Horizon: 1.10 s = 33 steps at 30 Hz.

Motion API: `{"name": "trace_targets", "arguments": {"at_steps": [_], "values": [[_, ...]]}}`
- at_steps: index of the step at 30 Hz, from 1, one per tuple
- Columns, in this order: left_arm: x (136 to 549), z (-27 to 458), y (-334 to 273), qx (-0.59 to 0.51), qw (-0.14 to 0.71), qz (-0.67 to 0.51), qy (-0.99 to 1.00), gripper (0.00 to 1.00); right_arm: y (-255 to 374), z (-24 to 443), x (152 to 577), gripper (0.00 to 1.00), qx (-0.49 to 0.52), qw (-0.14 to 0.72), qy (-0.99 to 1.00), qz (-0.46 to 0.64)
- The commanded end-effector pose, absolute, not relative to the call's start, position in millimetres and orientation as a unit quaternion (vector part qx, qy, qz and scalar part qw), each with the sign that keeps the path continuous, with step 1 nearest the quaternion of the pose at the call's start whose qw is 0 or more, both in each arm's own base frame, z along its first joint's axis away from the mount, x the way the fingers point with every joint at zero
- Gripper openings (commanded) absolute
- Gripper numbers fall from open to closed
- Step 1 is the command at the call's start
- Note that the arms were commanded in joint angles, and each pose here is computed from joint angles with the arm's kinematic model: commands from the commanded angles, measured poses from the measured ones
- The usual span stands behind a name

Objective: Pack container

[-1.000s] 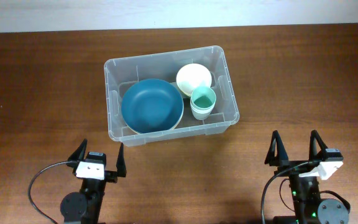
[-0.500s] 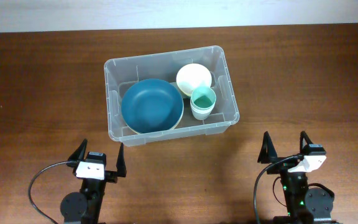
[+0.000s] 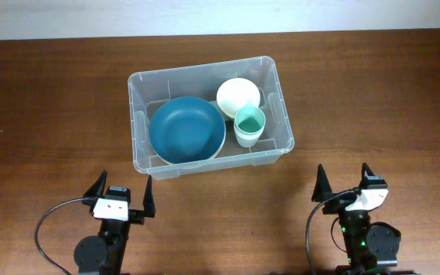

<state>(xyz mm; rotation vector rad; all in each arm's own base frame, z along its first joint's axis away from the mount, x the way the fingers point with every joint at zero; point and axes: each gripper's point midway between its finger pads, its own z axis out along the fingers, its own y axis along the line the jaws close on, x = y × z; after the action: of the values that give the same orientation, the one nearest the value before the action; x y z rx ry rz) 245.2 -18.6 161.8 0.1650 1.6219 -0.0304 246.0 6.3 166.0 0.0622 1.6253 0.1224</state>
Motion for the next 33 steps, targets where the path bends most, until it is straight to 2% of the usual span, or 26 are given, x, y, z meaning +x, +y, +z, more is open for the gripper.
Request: {"name": "trace_targets", "arguments": {"at_steps": [1,33], "values": [[245.0,160.8,-17.4,0.078,0.685,-0.006,0.724,0.99,11.1,159.2,245.9,0.99,0.016,0.682,0.729,0.059],[245.0,160.8,-17.4,0.078,0.685,-0.006,0.724,0.99,7.1,157.3,246.0,0.99,0.024,0.679,0.732,0.051]]}}
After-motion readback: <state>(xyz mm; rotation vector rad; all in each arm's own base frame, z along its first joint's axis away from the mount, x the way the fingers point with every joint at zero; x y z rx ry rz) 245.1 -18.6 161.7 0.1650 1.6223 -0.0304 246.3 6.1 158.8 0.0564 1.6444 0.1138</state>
